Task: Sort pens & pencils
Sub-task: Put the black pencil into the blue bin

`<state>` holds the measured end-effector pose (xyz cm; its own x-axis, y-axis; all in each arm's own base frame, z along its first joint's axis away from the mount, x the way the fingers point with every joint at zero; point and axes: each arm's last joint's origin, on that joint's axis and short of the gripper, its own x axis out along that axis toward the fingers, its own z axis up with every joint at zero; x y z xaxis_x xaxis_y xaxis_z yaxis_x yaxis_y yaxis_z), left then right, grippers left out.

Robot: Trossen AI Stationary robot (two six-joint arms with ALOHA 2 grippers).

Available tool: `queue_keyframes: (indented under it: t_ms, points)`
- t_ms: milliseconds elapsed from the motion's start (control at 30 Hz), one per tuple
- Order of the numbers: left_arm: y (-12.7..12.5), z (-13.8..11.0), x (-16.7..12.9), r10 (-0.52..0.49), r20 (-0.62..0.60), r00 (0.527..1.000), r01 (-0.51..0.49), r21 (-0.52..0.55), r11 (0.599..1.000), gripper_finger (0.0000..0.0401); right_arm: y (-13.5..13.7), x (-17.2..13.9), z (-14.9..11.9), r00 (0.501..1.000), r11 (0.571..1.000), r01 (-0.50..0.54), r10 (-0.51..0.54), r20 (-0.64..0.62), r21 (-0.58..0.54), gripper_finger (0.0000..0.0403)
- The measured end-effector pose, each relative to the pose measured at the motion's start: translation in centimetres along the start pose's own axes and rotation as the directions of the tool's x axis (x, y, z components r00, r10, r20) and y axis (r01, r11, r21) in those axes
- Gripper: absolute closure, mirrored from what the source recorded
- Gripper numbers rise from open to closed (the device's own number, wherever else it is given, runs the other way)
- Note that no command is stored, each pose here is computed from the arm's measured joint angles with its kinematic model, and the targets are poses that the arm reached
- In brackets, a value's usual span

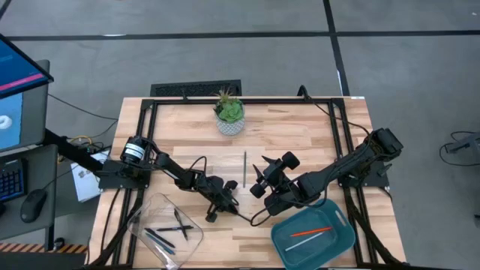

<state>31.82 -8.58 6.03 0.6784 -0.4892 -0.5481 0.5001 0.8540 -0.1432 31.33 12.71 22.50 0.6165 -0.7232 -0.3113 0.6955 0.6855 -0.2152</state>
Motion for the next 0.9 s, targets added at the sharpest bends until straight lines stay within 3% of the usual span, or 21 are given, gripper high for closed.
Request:
queue_keyframes:
  t_ms: [900]
  points:
    - [0.01,-0.01,0.00,0.004,0.000,1.000,-0.004,-0.007,1.000,0.0388,-0.15,-0.78,0.36,0.999,1.000,0.023,-0.023,0.045,0.011,0.0175]
